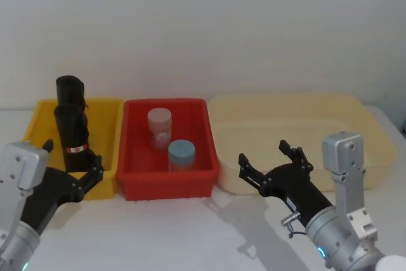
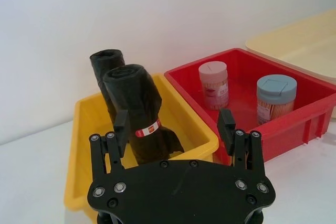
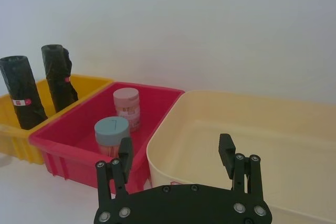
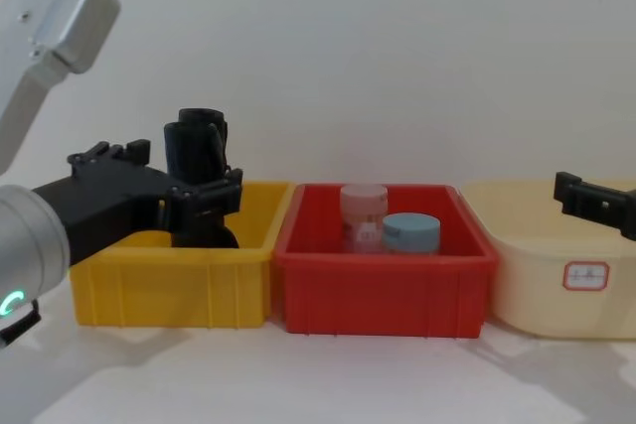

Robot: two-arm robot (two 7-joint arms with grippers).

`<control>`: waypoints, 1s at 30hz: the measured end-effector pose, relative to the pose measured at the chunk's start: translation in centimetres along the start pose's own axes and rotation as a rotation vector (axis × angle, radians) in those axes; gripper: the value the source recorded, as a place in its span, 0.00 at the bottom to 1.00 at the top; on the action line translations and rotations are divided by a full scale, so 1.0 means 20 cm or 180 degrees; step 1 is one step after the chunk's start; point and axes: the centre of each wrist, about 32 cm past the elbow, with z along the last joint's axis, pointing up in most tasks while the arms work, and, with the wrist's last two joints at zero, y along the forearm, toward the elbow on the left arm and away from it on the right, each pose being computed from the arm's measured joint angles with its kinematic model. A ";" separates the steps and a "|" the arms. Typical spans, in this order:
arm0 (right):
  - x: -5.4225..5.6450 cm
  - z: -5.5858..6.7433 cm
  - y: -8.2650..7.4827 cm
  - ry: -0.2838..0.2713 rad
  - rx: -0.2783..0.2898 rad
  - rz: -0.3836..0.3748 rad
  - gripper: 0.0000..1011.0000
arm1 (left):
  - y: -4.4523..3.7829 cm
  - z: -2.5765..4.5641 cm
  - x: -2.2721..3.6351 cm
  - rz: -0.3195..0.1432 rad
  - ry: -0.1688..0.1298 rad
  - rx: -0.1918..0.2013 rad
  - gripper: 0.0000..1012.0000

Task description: Pick up the garbage bag with the one hand and transfer it to the other hand.

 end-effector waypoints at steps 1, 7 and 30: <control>0.00 0.00 0.00 0.0000 0.0000 0.0000 0.99 | 0.008 -0.003 0.002 0.0017 0.0016 -0.0007 0.99; 0.00 0.00 0.00 0.0000 0.0000 0.0000 0.99 | 0.028 -0.015 0.017 0.0081 0.0085 -0.0037 0.99; 0.00 0.00 0.00 0.0000 0.0000 0.0000 0.99 | -0.054 -0.121 0.123 0.0188 0.0466 -0.0087 0.99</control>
